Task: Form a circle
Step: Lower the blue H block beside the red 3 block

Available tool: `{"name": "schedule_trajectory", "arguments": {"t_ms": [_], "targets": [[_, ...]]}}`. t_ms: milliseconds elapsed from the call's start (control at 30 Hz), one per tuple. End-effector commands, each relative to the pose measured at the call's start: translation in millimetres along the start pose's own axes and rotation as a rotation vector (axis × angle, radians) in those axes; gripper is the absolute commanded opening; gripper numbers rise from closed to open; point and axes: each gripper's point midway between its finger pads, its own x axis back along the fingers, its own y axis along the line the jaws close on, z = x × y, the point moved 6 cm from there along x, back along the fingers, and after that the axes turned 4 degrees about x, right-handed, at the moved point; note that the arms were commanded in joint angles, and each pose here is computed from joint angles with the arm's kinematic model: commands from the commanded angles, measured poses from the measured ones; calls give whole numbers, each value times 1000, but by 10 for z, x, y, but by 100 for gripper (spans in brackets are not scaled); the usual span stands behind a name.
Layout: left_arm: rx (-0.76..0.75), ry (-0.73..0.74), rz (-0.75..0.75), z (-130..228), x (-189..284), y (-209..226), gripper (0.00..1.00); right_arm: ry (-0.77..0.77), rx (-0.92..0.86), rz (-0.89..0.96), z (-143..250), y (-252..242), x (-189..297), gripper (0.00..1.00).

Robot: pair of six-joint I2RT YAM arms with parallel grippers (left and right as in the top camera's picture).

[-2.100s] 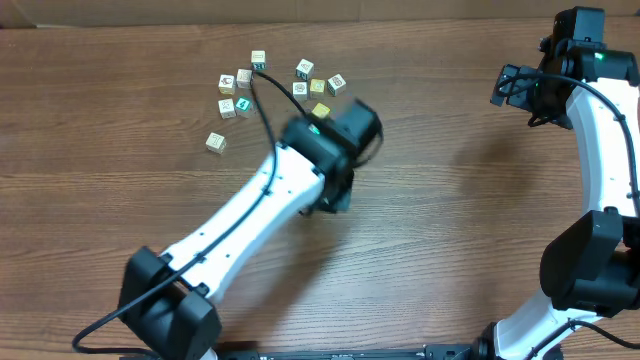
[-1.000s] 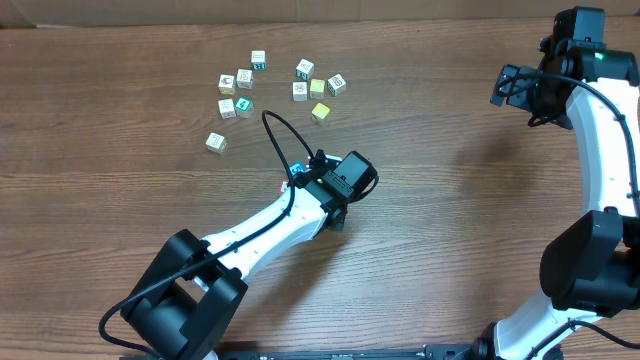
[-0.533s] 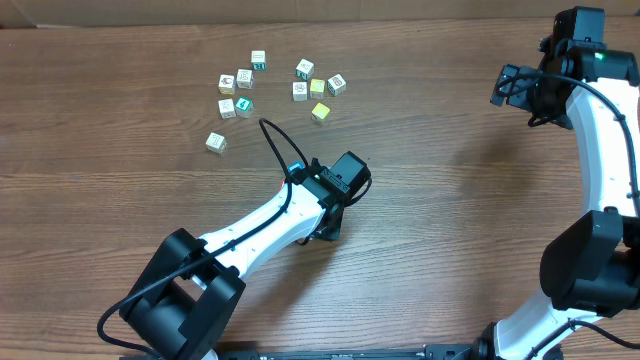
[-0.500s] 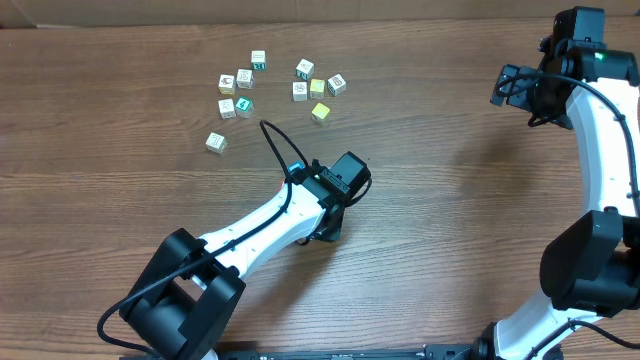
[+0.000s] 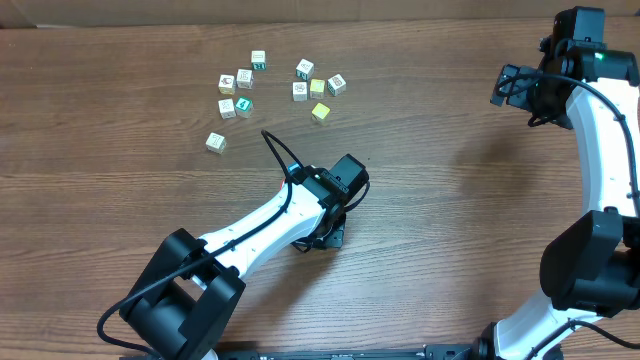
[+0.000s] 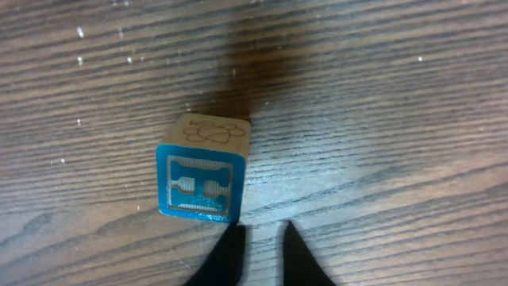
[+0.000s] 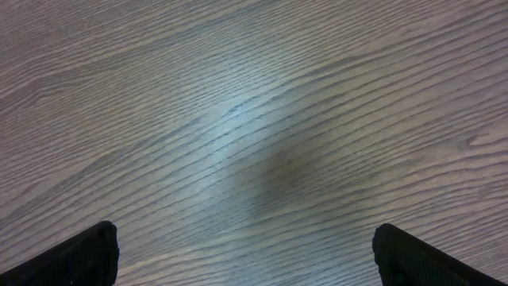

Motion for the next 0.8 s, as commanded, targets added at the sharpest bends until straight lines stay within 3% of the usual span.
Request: {"name": "schedule_trajectory", "arguments": {"t_ms": [0, 167, 233, 300, 333, 533, 767], "targets": [[11, -5, 18, -54, 26, -35, 4, -24, -8, -4, -36, -13, 69, 100], [13, -3, 10, -47, 23, -23, 7, -24, -8, -4, -36, -13, 69, 100], [18, -14, 0, -59, 20, -16, 17, -24, -8, -3, -35, -13, 69, 100], [19, -24, -10, -71, 21, -7, 37, -24, -8, -4, -36, -13, 69, 100], [18, -29, -17, -77, 21, 1, 39, -24, -8, -3, -35, -13, 69, 100], [17, -49, -52, -91, 13, 45, 40, -24, -8, -3, -35, -13, 69, 100], [17, -78, -103, -111, -4, 111, 50, -24, -8, -3, -35, -13, 69, 100]]}}
